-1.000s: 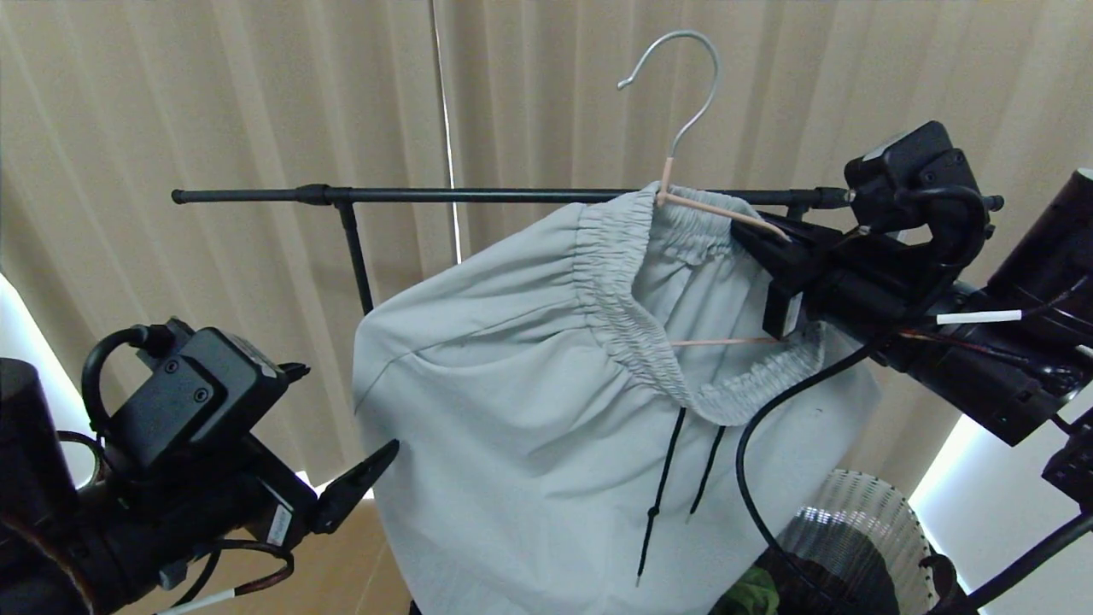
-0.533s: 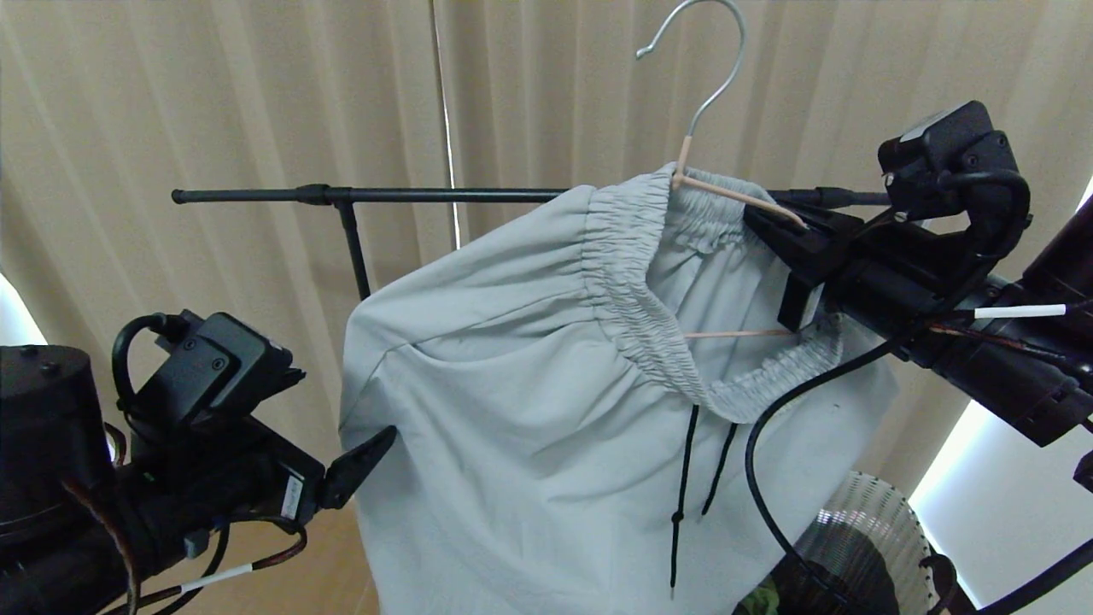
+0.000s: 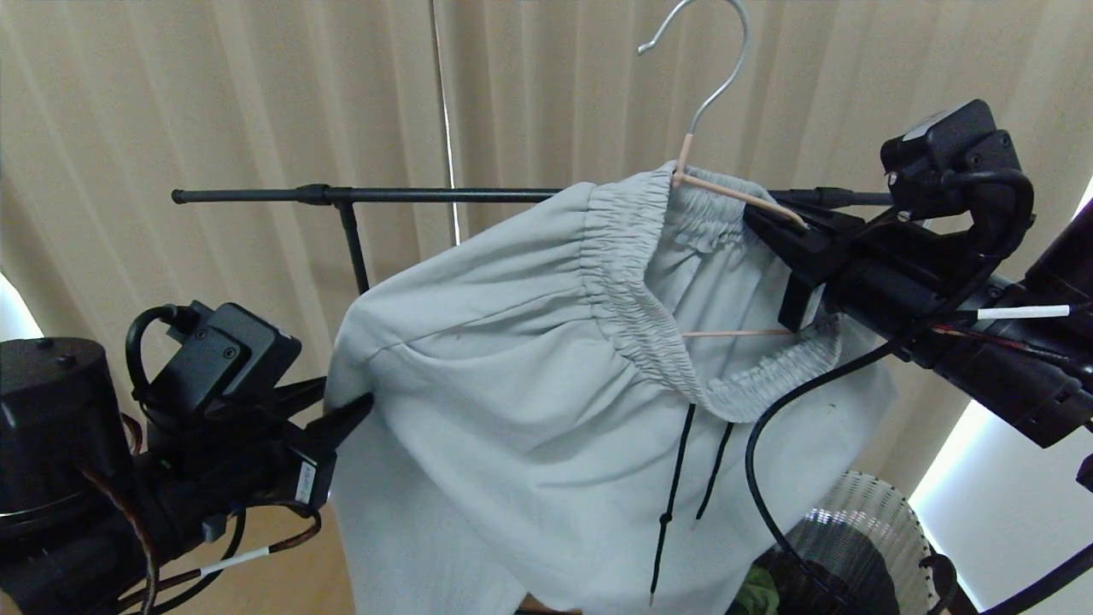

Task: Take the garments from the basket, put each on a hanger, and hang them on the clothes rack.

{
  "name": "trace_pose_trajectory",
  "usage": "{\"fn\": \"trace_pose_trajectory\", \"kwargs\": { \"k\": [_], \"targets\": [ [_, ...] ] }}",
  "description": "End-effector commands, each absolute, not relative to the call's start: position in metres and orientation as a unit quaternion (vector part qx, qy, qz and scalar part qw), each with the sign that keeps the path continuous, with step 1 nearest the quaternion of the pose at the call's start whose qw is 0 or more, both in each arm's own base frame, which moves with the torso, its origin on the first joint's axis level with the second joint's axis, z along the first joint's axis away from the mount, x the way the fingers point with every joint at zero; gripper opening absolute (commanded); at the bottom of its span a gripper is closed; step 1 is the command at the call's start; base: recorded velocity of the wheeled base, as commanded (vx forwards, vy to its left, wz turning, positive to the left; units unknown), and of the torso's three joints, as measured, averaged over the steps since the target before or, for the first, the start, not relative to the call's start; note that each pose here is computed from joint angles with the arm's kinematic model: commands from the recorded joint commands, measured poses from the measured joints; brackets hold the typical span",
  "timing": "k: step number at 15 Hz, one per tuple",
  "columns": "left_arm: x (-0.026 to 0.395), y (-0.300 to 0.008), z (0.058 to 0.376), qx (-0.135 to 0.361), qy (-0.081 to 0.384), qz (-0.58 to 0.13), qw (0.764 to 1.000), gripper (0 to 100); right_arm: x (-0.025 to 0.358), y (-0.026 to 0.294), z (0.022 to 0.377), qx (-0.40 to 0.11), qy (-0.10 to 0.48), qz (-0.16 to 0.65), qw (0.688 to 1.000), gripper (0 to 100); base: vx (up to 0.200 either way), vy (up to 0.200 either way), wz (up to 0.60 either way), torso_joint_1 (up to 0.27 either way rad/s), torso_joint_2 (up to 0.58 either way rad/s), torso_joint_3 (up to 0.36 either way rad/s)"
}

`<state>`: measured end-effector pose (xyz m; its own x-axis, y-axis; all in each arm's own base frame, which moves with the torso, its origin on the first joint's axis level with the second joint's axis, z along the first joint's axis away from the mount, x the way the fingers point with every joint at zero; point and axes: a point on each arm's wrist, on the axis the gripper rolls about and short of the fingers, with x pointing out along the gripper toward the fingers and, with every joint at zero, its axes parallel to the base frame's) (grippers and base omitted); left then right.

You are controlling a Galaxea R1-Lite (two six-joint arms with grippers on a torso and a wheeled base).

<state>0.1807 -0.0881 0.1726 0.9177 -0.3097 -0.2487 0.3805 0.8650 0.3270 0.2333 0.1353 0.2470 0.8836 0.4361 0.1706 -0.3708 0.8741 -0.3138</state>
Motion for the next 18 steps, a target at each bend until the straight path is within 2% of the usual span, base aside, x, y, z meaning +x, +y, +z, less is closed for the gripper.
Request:
{"fn": "trace_pose_trajectory", "kwargs": {
  "k": [1,7,11,16,17,18],
  "targets": [
    [0.184,-0.089,0.167,0.192,0.106,-0.18,0.959,0,0.233,0.136,0.247,-0.138,-0.12,0.21,0.961,0,0.0,0.0,0.0,0.0,0.0,0.0],
    [0.189,-0.053,0.155,0.231,0.14,-0.103,0.957,0,0.237,0.129,0.244,-0.143,-0.108,0.193,0.965,0,0.0,0.0,0.0,0.0,0.0,0.0],
    [0.186,-0.049,0.149,0.233,0.147,-0.096,0.956,0,0.245,0.113,0.243,-0.148,-0.102,0.159,0.971,0,0.0,0.0,0.0,0.0,0.0,0.0],
    [0.184,-0.05,0.15,0.232,0.142,-0.1,0.957,0,0.245,0.112,0.242,-0.149,-0.1,0.159,0.971,0,0.0,0.0,0.0,0.0,0.0,0.0],
    [0.183,-0.05,0.15,0.232,0.141,-0.101,0.957,100,0.246,0.112,0.241,-0.149,-0.099,0.159,0.971,0,0.0,0.0,0.0,0.0,0.0,0.0],
    [0.184,-0.05,0.151,0.232,0.139,-0.101,0.957,100,0.246,0.112,0.241,-0.149,-0.099,0.159,0.971,0,0.0,0.0,0.0,0.0,0.0,0.0]
  ]
}}
